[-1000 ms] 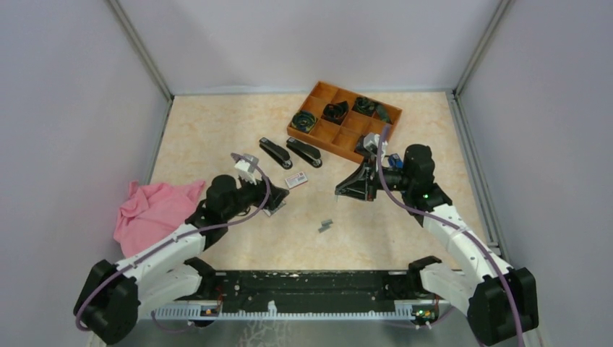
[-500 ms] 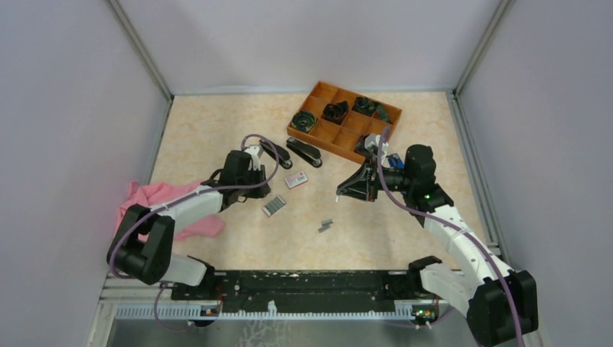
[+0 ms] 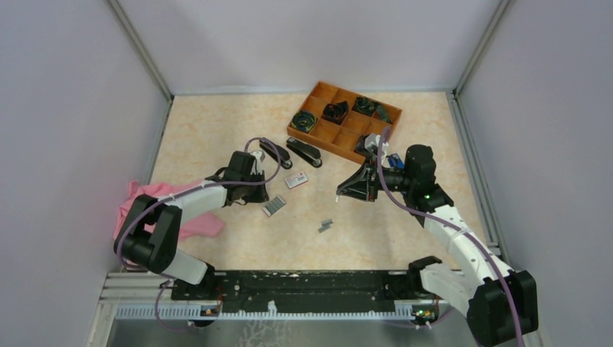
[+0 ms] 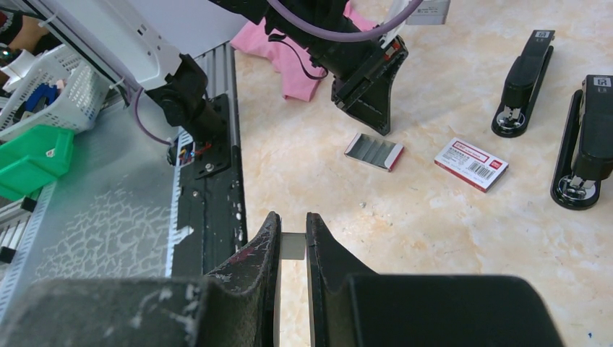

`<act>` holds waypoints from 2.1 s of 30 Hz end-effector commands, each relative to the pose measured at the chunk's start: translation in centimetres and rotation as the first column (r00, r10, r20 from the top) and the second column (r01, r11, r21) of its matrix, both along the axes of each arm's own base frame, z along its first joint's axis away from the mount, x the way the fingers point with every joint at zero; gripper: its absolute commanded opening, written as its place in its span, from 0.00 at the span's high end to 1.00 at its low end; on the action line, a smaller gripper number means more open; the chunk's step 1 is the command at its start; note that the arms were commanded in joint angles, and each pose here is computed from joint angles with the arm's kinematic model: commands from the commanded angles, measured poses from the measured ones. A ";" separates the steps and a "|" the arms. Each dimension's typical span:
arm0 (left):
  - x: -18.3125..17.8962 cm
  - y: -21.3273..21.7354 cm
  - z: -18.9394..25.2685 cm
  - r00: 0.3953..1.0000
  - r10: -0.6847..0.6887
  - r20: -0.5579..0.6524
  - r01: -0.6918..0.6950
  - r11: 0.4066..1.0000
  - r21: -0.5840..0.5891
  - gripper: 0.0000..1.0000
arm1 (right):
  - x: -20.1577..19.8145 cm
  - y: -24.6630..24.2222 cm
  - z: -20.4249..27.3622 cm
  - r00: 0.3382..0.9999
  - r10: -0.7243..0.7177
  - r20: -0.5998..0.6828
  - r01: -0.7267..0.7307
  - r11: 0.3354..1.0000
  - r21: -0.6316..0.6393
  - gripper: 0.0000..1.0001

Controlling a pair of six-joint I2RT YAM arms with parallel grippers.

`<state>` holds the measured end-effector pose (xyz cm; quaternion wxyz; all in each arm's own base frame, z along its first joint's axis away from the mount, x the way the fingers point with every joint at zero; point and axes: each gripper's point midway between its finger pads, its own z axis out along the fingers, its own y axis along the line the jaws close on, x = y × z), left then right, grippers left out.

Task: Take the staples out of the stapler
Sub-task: Adjust the staple box at the center of the board.

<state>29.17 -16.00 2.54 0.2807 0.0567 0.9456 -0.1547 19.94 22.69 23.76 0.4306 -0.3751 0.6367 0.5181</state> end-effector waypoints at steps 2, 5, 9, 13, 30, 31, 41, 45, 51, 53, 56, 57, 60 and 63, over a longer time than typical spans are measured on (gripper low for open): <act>-0.4 -0.8 -0.3 0.998 -0.029 -0.047 0.027 0.999 -0.039 0.84 | 0.0 0.0 2.5 0.995 0.012 0.098 -0.015 1.000 0.028 0.94; -0.5 -1.0 -0.6 0.997 -0.038 -0.060 0.035 0.998 -0.043 0.84 | 0.0 0.0 2.5 0.995 0.013 0.097 -0.016 0.999 0.029 0.94; -0.8 -1.6 -0.5 0.995 -0.063 -0.073 0.058 0.996 -0.071 0.84 | 0.0 0.0 2.5 0.995 0.015 0.099 -0.018 0.999 0.029 0.94; -1.5 -2.4 -0.2 0.992 -0.091 -0.084 0.081 0.990 -0.112 0.84 | -0.1 0.0 2.5 0.995 0.016 0.097 -0.019 0.999 0.030 0.95; -0.6 -3.4 6.2 0.986 -0.051 0.160 0.084 0.974 -0.210 0.71 | -0.2 0.0 2.4 0.996 0.020 0.091 -0.023 0.999 0.035 0.95; -0.4 -3.0 7.2 0.979 -0.030 0.202 0.073 0.975 -0.210 0.65 | -0.2 0.0 2.4 0.996 0.020 0.092 -0.024 0.999 0.035 0.94; -2.9 -0.3 4.8 0.971 0.107 0.215 -0.053 0.968 -0.243 0.61 | -0.2 0.0 2.5 0.995 0.022 0.094 -0.025 0.999 0.036 0.94; -3.1 -0.3 4.3 0.970 0.134 0.201 -0.078 0.962 -0.263 0.60 | -0.2 0.0 2.4 0.996 0.022 0.091 -0.025 0.999 0.036 0.95; -3.1 -0.6 2.9 0.982 0.120 0.147 -0.081 0.965 -0.248 0.58 | -0.2 0.0 2.5 0.995 0.021 0.094 -0.025 0.999 0.036 0.95; -3.0 -0.9 2.5 0.987 0.101 0.129 -0.067 0.967 -0.245 0.59 | -0.3 0.0 2.5 0.995 0.023 0.094 -0.026 0.999 0.037 0.94; -3.2 -1.8 2.1 0.994 0.054 0.091 -0.030 0.967 -0.252 0.58 | -0.3 0.0 2.5 0.995 0.024 0.094 -0.028 0.999 0.038 0.95; -3.3 -2.1 2.0 0.996 0.037 0.080 -0.015 0.966 -0.258 0.58 | -0.4 0.0 2.6 0.995 0.025 0.095 -0.028 0.999 0.039 0.94; -3.8 -2.9 1.7 0.999 -0.010 0.046 0.022 0.961 -0.276 0.58 | -0.4 0.0 2.7 0.995 0.025 0.101 -0.029 0.999 0.041 0.94; -4.3 -3.4 1.5 0.999 -0.044 0.022 0.048 0.954 -0.297 0.59 | -0.5 0.0 2.8 0.995 0.025 0.101 -0.029 0.999 0.041 0.94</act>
